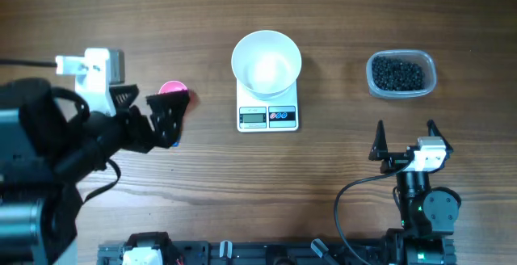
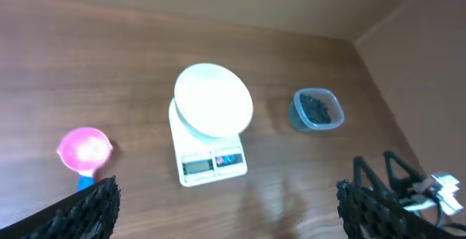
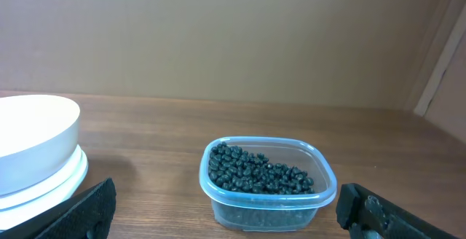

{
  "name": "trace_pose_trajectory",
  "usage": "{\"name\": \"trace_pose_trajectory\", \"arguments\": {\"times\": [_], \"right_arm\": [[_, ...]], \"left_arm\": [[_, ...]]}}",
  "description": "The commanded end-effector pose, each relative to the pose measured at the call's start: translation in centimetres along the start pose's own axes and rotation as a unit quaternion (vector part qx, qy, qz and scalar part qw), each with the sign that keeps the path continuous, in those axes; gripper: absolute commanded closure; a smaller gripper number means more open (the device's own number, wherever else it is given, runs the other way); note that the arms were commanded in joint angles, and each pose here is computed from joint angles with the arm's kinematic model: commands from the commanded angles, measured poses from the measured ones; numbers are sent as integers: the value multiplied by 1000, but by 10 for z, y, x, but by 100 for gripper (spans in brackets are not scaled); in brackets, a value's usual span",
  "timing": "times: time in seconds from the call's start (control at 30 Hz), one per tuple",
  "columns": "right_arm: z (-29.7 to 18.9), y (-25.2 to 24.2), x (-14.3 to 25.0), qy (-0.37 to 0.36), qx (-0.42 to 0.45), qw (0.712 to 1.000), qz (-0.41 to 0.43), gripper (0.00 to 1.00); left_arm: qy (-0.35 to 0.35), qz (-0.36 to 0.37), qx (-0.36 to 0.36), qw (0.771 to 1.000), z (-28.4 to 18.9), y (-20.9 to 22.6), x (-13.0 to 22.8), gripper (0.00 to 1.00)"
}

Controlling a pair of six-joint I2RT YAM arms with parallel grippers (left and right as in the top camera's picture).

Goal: Scoop item into bowl and weigh 150g on scale
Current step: 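Move left gripper down over the blue handle of the pink cup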

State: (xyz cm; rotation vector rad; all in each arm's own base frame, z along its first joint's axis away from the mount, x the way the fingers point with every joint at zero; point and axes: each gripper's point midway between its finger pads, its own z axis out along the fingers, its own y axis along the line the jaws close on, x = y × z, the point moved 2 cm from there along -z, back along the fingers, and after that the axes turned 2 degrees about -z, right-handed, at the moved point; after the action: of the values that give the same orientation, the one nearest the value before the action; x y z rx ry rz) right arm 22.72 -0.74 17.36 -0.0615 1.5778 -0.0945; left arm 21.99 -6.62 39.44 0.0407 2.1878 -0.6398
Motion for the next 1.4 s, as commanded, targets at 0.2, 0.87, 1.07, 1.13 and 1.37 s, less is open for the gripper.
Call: {"name": "trace_pose_trajectory", "arguments": {"times": [0.2, 0.87, 1.07, 1.13, 1.37], "right_arm": [[0, 2, -1, -4, -4, 1000, 6, 0], [0, 1, -1, -4, -4, 1000, 6, 0], [0, 2, -1, -4, -4, 1000, 6, 0], [0, 1, -1, -4, -4, 1000, 6, 0], [0, 2, -1, -4, -4, 1000, 6, 0]], "left_arm": [[130, -136, -104, 977, 37, 48, 30, 0], [310, -214, -238, 895, 115, 139, 128, 0], [300, -224, -243, 895, 133, 160, 149, 0], [289, -233, -252, 894, 135, 173, 153, 0], [259, -259, -275, 889, 140, 191, 155, 0]]}}
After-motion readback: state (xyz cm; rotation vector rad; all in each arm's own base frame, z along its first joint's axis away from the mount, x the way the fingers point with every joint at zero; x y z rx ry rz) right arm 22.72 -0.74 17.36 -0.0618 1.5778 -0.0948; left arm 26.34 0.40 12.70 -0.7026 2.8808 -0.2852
